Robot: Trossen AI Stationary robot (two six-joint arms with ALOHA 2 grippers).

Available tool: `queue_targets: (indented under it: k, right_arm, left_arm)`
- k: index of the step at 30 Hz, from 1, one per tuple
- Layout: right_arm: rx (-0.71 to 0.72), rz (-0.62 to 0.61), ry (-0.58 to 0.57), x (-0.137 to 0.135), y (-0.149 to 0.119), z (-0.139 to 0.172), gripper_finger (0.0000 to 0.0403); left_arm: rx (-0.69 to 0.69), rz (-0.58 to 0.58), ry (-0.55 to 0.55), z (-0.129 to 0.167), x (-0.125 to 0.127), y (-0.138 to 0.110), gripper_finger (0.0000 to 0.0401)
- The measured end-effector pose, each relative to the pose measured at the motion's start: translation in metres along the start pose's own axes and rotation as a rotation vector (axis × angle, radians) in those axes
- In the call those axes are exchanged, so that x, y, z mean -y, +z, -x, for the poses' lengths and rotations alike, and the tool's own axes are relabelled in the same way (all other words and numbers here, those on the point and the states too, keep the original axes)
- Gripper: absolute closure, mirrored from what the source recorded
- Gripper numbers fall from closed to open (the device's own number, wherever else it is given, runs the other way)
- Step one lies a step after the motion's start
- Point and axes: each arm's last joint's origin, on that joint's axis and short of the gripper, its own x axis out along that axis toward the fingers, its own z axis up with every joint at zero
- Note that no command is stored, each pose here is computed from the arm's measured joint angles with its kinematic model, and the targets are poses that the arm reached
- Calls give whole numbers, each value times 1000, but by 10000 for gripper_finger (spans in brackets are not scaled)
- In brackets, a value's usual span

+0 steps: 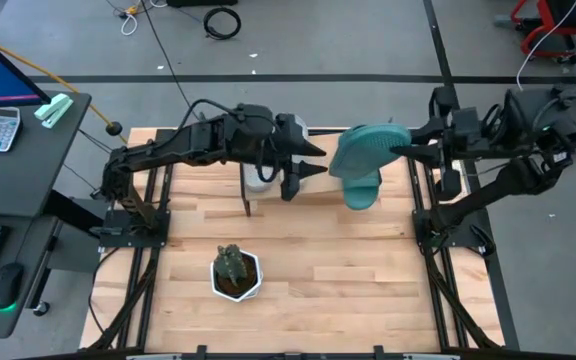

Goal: Pick and place slides into the shelf
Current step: Put the green slides on the shelf

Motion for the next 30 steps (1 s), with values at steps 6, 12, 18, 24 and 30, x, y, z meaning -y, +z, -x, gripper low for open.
queue_targets:
  k: [6, 12, 18, 24, 30]
  right_arm:
    - [10, 13, 5, 4, 1, -6, 352]
    - [54, 0, 69, 6, 6, -19, 352]
    - [26, -1, 101, 7, 4, -36, 352]
    - [-15, -1, 89, 10, 0, -40, 352]
    - [-13, -15, 73, 14, 0, -31, 352]
  left_arm:
    - [-10, -77, 13, -12, -3, -5, 188]
    - [-26, -75, 20, -25, -6, -11, 178]
    - [-40, -66, 16, -31, -7, -15, 190]
    - [-41, -67, 16, -31, -7, -15, 221]
    - [-32, -67, 14, -29, -6, -13, 253]
